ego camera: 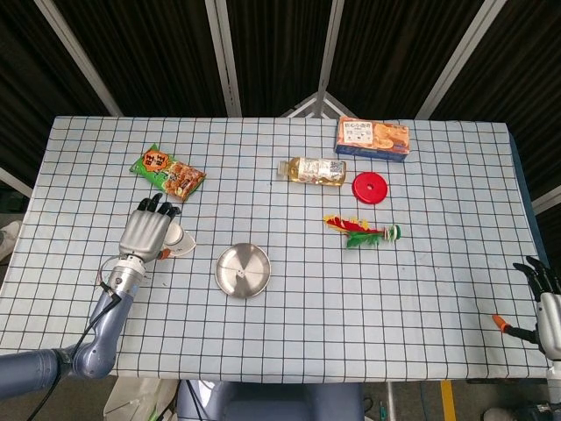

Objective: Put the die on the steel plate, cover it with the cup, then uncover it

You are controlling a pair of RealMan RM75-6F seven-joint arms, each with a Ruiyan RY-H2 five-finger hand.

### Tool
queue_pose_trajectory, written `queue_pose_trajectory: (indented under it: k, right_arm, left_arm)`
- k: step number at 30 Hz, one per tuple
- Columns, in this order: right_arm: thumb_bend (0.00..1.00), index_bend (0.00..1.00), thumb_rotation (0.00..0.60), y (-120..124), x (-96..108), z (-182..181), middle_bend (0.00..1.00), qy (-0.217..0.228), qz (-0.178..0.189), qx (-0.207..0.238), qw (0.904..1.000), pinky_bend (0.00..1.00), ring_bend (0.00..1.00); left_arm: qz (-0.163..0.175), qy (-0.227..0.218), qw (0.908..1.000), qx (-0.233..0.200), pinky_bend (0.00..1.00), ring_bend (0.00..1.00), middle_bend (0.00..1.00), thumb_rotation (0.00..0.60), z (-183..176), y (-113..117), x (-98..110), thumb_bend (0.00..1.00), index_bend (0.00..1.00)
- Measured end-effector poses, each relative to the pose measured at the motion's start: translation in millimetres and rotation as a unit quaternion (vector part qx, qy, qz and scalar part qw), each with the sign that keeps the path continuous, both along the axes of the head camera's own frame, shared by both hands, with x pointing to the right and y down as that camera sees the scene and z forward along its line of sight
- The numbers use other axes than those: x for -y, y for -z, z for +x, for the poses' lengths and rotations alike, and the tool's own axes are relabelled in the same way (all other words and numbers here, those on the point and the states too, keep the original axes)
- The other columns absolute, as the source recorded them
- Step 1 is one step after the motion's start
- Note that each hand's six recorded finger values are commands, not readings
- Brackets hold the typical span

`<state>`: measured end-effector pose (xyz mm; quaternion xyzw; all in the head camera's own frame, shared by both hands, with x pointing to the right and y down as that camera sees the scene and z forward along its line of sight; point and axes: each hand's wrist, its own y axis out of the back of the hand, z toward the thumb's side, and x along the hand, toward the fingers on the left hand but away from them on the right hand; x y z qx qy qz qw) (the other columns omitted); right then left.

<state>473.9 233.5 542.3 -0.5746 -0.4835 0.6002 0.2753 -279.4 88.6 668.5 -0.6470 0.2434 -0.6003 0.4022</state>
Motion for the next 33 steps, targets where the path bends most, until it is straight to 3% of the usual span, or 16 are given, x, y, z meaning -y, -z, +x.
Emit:
queue_pose_trajectory:
  k: [11,20,24,33]
  right_arm:
    - [0.10,0.21,0.600,-4,0,1,0.13,0.000,-0.005,-0.003,1.0000,0.04,0.14]
    - [0.10,0.21,0.600,-6,0,-1,0.13,0.002,-0.008,-0.003,1.0000,0.04,0.14]
    - [0.10,0.21,0.600,-6,0,-2,0.13,0.000,-0.007,0.002,1.0000,0.04,0.14]
    - [0.10,0.21,0.600,-6,0,-1,0.13,-0.002,-0.009,0.000,1.0000,0.04,0.14]
  left_arm:
    - [-0.006,0.003,1.0000,0.000,0.13,0.08,0.28,0.600,0,-9,0,0.40,0.32]
    - [-0.008,0.001,1.0000,0.003,0.13,0.08,0.28,0.600,-2,-13,-1,0.42,0.33]
    - [-0.012,-0.002,0.9999,0.003,0.13,0.08,0.28,0.600,-2,-15,-3,0.48,0.33]
    - [-0.014,-0.004,0.9999,0.005,0.13,0.07,0.21,0.600,-6,-16,-6,0.49,0.32]
